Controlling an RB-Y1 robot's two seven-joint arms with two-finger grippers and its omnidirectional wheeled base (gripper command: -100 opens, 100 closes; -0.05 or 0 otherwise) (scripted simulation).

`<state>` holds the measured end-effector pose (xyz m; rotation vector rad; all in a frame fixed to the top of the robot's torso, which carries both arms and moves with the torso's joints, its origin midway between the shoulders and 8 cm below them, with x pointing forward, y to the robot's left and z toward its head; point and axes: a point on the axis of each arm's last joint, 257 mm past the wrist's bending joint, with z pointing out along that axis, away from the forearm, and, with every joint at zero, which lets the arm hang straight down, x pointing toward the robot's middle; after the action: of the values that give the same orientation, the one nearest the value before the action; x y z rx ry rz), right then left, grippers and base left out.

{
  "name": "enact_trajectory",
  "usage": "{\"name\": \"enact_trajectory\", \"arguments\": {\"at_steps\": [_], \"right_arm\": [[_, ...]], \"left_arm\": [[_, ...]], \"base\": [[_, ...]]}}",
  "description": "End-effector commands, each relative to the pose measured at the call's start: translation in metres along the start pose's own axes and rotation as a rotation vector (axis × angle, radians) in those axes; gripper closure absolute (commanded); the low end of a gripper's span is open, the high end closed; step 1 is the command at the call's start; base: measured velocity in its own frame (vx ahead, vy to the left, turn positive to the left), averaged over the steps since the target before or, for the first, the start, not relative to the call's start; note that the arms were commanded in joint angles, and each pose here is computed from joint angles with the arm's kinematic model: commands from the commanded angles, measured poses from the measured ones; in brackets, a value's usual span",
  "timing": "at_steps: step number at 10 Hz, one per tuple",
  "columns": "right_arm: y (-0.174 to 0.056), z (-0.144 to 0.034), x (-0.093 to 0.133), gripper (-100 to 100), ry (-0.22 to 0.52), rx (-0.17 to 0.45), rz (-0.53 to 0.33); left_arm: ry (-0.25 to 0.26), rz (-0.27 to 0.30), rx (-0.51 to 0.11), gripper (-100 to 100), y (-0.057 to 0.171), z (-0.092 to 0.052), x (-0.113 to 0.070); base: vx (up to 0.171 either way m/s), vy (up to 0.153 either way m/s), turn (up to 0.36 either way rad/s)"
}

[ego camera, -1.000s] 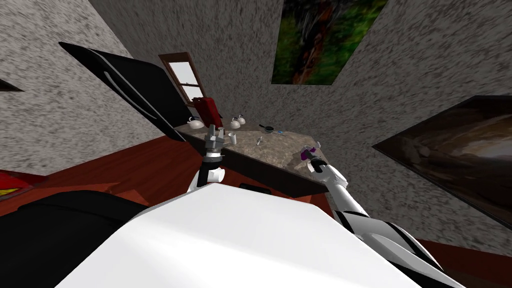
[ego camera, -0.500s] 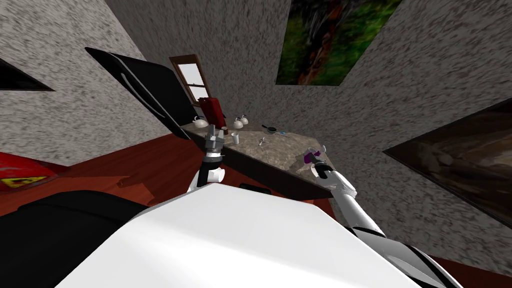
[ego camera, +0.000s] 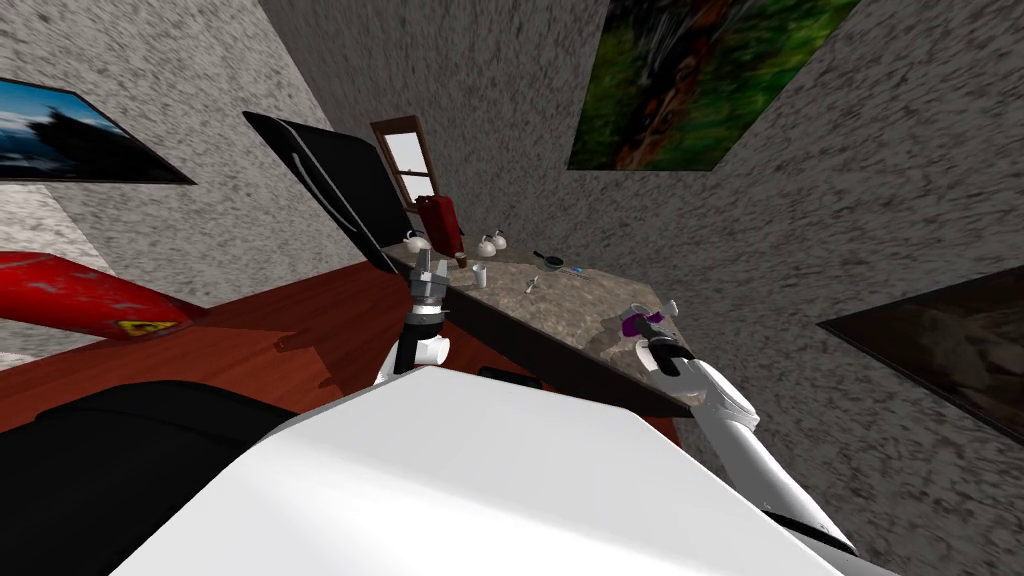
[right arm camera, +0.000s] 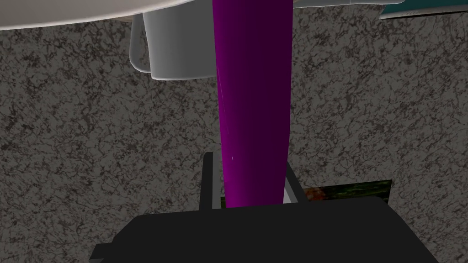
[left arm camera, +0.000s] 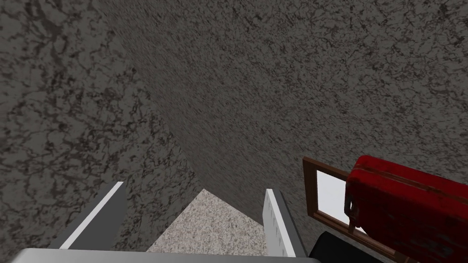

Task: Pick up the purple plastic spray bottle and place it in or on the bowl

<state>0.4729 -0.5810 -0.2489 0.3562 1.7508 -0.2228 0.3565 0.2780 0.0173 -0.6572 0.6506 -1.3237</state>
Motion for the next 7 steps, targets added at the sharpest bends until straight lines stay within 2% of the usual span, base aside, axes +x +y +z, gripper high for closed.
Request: {"name": "enact_trajectory", "arguments": {"at_steps": [1, 2, 3, 5, 6, 7], "right_arm": [[-0.003, -0.011, 0.009, 100, 0.016, 0.002, -0.009], [-0.026, -0.016, -0.011, 100, -0.007, 0.047, -0.002], [-0.021, -0.023, -0.01, 100, -0.006, 0.03, -0.008], [-0.024, -0.035, 0.002, 100, 0.015, 0.029, -0.019], [-0.042, -0.042, -0.018, 100, -0.008, 0.064, -0.016], [-0.043, -0.047, -0.013, 100, 0.002, 0.064, -0.021]], "left_arm": [[0.0, 0.0, 0.0, 0, 0.0, 0.0, 0.0], [0.0, 0.0, 0.0, 0, 0.0, 0.0, 0.0], [0.0, 0.0, 0.0, 0, 0.0, 0.0, 0.0], [0.0, 0.0, 0.0, 0, 0.0, 0.0, 0.0], [0.0, 0.0, 0.0, 0, 0.0, 0.0, 0.0], [0.0, 0.0, 0.0, 0, 0.0, 0.0, 0.0]], "base": [[0.008, -0.006, -0.014], [0.009, 0.008, 0.212], [0.013, -0.002, 0.214], [0.007, -0.003, -0.003], [0.002, 0.01, 0.248], [0.012, -0.006, 0.194]]}}
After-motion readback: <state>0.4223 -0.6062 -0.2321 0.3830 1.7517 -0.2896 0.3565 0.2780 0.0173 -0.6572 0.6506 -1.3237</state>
